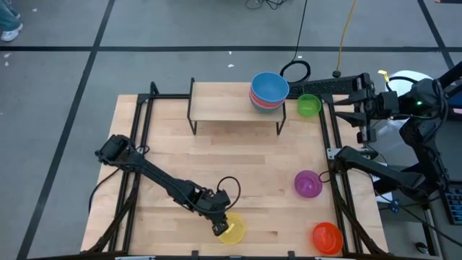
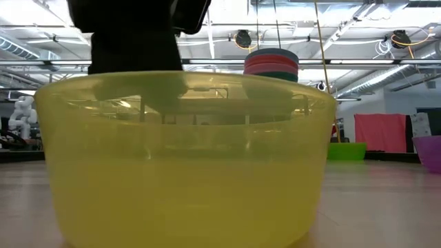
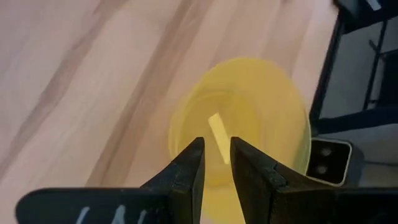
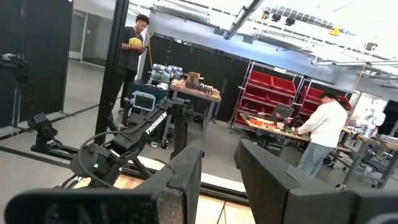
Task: Place and stack bowls onto a shelf
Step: Put the transparent yellow bowl on the shelf
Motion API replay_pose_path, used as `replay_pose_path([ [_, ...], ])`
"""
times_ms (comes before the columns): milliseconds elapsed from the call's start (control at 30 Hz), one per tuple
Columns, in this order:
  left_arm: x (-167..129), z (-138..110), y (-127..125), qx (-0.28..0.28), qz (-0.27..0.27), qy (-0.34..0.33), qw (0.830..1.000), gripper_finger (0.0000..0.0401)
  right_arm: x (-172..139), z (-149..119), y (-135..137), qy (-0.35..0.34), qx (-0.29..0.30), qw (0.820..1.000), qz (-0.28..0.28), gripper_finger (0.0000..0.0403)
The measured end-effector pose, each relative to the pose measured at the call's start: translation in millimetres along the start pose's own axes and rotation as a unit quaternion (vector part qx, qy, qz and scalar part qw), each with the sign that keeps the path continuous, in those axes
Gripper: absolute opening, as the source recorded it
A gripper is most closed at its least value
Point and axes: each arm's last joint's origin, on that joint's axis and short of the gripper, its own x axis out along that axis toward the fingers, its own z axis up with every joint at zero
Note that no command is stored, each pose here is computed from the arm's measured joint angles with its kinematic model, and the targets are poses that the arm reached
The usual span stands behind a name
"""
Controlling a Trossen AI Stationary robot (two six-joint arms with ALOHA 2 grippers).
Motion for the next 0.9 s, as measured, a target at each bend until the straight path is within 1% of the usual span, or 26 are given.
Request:
replay_pose_path([
  [67,0.0,-0.2,1.5,0.009,0.010,-0.004,1.000,0.0081,0.0,0.0,0.0,0.000,0.000,1.000,0.000,0.0100],
  [233,-0.9,0.0,1.3,0.018,0.010,-0.006,1.000,0.0081,0.0,0.0,0.0,0.000,0.000,1.000,0.000,0.0100],
  [500,-1.5,-5.4,9.3,0.021,0.052,0.023,0.998,0.0081,0.0,0.0,0.0,0.000,0.000,1.000,0.000,0.0100],
  [900,-1.5,-5.8,9.2,0.010,0.049,0.028,0.998,0.0081,0.0,0.0,0.0,0.000,0.000,1.000,0.000,0.0100],
])
